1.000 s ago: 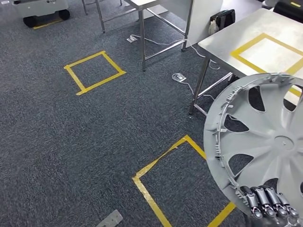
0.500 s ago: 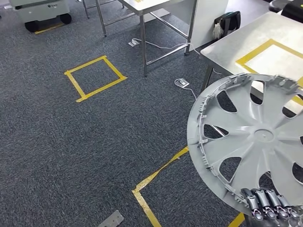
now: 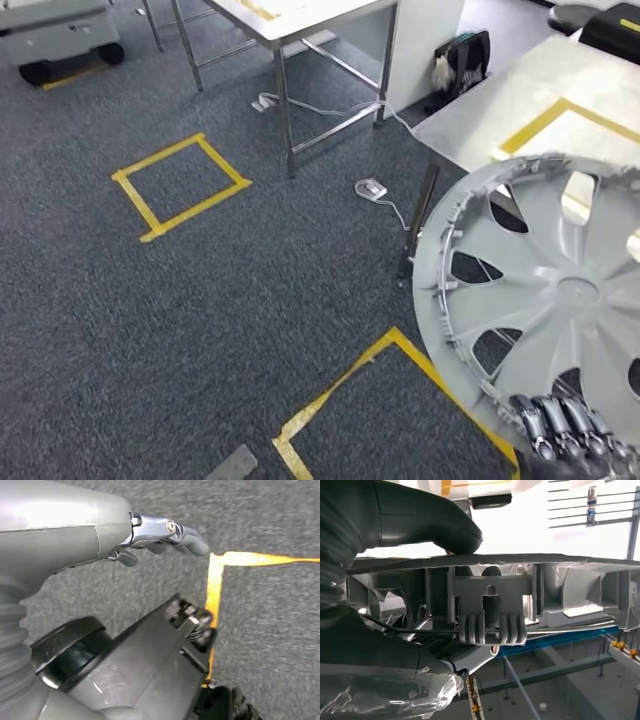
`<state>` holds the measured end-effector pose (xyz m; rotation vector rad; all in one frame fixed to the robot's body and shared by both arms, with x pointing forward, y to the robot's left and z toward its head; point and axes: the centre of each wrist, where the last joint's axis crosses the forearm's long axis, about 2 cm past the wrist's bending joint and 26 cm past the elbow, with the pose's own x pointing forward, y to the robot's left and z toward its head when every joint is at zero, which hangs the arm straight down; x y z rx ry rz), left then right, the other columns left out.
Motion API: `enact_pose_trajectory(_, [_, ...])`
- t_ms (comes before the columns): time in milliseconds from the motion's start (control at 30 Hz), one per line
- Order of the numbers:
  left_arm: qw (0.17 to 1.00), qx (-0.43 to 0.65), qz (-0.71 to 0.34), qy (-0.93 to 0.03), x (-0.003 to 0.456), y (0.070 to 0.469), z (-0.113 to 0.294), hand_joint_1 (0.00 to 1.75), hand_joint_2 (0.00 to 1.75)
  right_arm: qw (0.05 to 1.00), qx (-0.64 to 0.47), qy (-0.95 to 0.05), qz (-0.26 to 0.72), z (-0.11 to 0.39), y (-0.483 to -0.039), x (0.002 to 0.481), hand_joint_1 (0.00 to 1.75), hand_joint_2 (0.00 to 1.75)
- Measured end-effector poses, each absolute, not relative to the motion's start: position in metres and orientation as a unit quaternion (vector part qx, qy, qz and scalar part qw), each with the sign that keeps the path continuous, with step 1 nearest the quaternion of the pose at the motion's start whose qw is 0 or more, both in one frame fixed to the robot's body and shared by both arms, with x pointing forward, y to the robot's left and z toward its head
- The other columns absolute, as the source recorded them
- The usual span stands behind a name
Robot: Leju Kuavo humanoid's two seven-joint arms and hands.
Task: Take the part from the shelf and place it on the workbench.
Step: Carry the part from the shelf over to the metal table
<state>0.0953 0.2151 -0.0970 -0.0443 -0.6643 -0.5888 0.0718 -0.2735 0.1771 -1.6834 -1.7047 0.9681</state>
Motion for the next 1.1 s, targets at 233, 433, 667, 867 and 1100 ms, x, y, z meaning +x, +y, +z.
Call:
enact_pose_trajectory(233, [0.901, -0.021, -0.290, -0.321, 0.0976, 0.2127, -0.0961, 0.00, 1.75, 0.276, -0.627, -0.633, 0.361, 0.1768, -0.2740, 0.0713, 1.75, 1.75])
enact_pose_trajectory(433, [0.900, -0.021, -0.293, -0.322, 0.0978, 0.2122, -0.0960, 0.00, 1.75, 0.276, -0.627, -0.633, 0.360, 0.1766, -0.2743, 0.0717, 1.75, 1.75])
enact_pose_trajectory(667, [0.898, -0.020, -0.296, -0.324, 0.1005, 0.2112, -0.0952, 0.00, 1.75, 0.276, -0.629, -0.631, 0.360, 0.1766, -0.2750, 0.0720, 1.75, 1.75])
enact_pose_trajectory(867, [0.898, -0.020, -0.297, -0.323, 0.0991, 0.2123, -0.0957, 0.00, 1.75, 0.277, -0.629, -0.631, 0.360, 0.1766, -0.2752, 0.0720, 1.75, 1.75])
enact_pose_trajectory(1100, [0.898, -0.021, -0.297, -0.325, 0.1006, 0.2109, -0.0952, 0.00, 1.75, 0.280, -0.629, -0.629, 0.361, 0.1761, -0.2756, 0.0702, 1.75, 1.75])
